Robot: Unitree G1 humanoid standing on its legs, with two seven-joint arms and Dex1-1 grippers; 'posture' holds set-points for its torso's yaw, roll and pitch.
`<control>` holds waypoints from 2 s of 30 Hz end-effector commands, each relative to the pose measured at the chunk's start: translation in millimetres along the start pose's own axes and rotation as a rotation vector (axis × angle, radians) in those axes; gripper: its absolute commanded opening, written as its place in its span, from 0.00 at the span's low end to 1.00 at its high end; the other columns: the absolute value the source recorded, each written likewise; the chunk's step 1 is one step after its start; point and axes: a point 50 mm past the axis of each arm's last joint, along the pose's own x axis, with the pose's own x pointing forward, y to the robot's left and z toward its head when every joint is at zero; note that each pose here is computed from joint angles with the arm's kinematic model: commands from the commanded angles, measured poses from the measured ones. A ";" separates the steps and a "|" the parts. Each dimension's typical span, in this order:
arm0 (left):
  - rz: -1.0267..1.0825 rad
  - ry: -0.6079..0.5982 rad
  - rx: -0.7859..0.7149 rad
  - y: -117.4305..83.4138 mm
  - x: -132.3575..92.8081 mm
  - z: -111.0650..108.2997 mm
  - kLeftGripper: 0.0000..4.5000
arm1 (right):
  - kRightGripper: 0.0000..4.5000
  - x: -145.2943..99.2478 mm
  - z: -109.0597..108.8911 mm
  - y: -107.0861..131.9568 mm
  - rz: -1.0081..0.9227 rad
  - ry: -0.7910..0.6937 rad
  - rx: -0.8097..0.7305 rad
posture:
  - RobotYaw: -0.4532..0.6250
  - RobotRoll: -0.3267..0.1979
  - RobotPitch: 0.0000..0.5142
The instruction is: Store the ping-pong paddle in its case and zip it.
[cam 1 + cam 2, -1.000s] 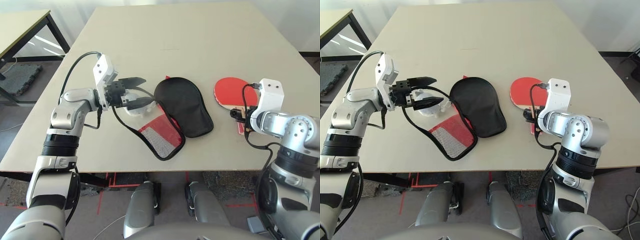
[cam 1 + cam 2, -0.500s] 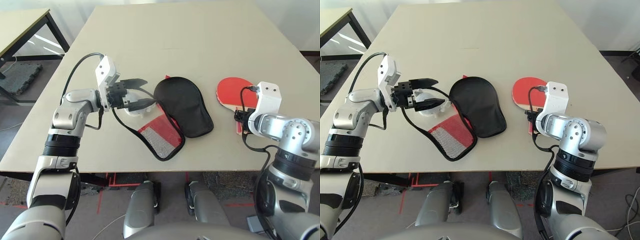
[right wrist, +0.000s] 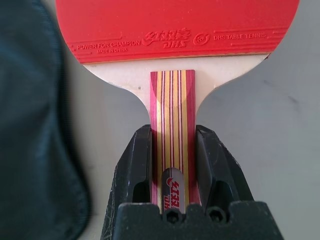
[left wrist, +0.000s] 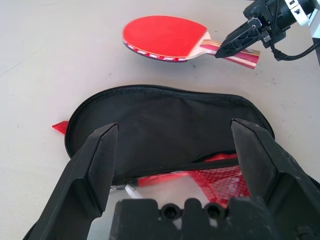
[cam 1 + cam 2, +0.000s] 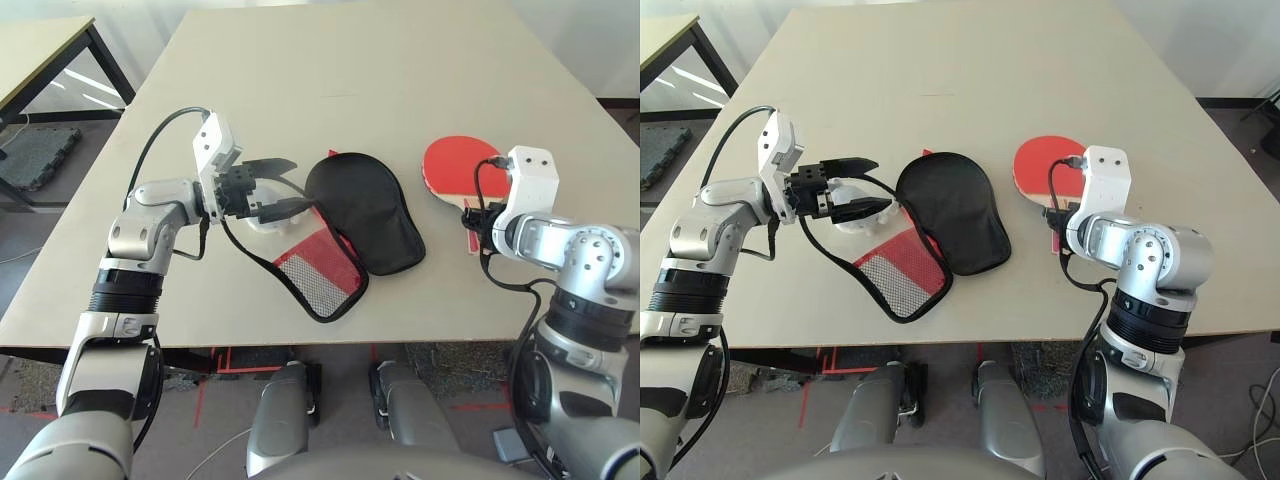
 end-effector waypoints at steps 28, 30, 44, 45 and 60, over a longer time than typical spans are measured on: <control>0.056 0.008 0.021 -2.6 -17.4 2.8 1.00 | 0.24 -6.7 -4.3 70.6 0.381 0.067 -0.225 | 0.51 0.62 0.25; 0.063 0.016 0.028 -2.3 -20.5 4.0 1.00 | 0.24 -4.6 -6.4 74.0 0.385 0.080 -0.217 | 0.51 0.62 0.25; 0.094 0.036 0.039 -5.4 -32.3 7.9 1.00 | 0.24 12.8 -27.0 85.1 0.344 0.182 -0.177 | 0.56 0.62 0.25; 0.095 0.035 0.038 -5.7 -32.6 8.0 1.00 | 0.24 14.2 -27.9 85.9 0.341 0.188 -0.173 | 0.56 0.62 0.25; 0.111 0.046 0.032 -7.1 -37.8 7.5 1.00 | 0.40 20.6 -33.0 93.3 0.361 0.221 -0.146 | 0.57 0.62 0.25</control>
